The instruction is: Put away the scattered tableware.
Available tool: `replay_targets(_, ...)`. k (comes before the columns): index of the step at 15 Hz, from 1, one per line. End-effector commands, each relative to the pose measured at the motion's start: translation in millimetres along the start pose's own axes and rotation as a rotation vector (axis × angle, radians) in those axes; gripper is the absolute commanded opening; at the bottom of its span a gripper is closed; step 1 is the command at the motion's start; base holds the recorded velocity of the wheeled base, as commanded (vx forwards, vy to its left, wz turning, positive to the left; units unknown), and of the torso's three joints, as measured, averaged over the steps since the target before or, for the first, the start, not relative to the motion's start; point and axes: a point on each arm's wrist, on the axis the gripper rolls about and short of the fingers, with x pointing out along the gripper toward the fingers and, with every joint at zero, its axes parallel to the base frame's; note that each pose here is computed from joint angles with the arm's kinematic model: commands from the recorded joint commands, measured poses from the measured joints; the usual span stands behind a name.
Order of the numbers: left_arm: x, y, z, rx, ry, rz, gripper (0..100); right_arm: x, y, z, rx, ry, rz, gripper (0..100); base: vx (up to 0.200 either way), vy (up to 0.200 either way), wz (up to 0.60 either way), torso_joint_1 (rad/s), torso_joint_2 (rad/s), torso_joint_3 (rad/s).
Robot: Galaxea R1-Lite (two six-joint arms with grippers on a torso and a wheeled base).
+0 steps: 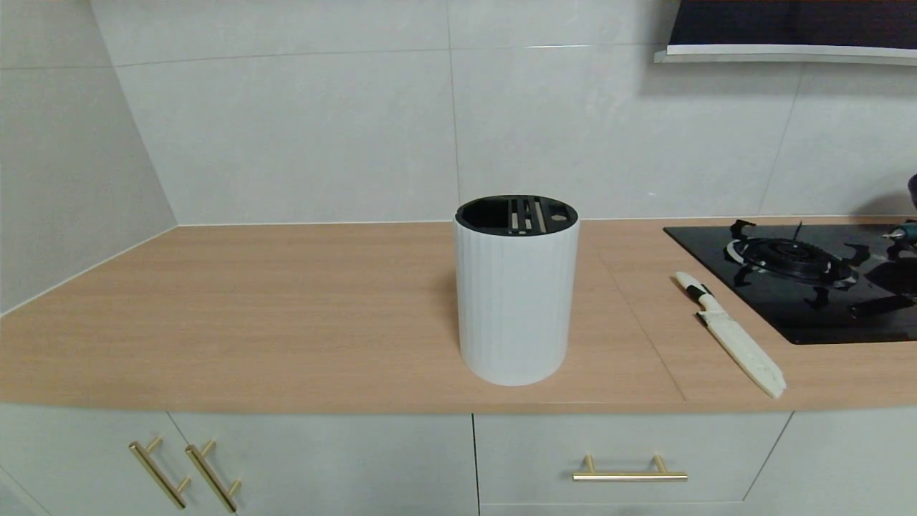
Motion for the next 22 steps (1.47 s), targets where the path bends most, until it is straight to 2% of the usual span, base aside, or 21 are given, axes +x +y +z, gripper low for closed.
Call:
replay_targets(1, 0.1, 0.0, 0.0, 0.0, 0.001, -0.001, 100, 0.1, 0.0, 0.0, 0.0, 0.002, 0.001, 100, 0.0, 0.0, 0.0, 0.217, -0.48, -0.281)
replay_targets(17, 0.1, 0.0, 0.0, 0.0, 0.001, -0.001, 100, 0.1, 0.0, 0.0, 0.0, 0.002, 0.001, 100, 0.0, 0.0, 0.0, 0.257, -0.55, -0.296)
replay_targets(22, 0.1, 0.0, 0.0, 0.0, 0.001, 0.0, 100, 0.1, 0.0, 0.1, 0.001, 0.0, -0.001, 100, 0.0, 0.0, 0.0, 0.186, -0.37, -0.193)
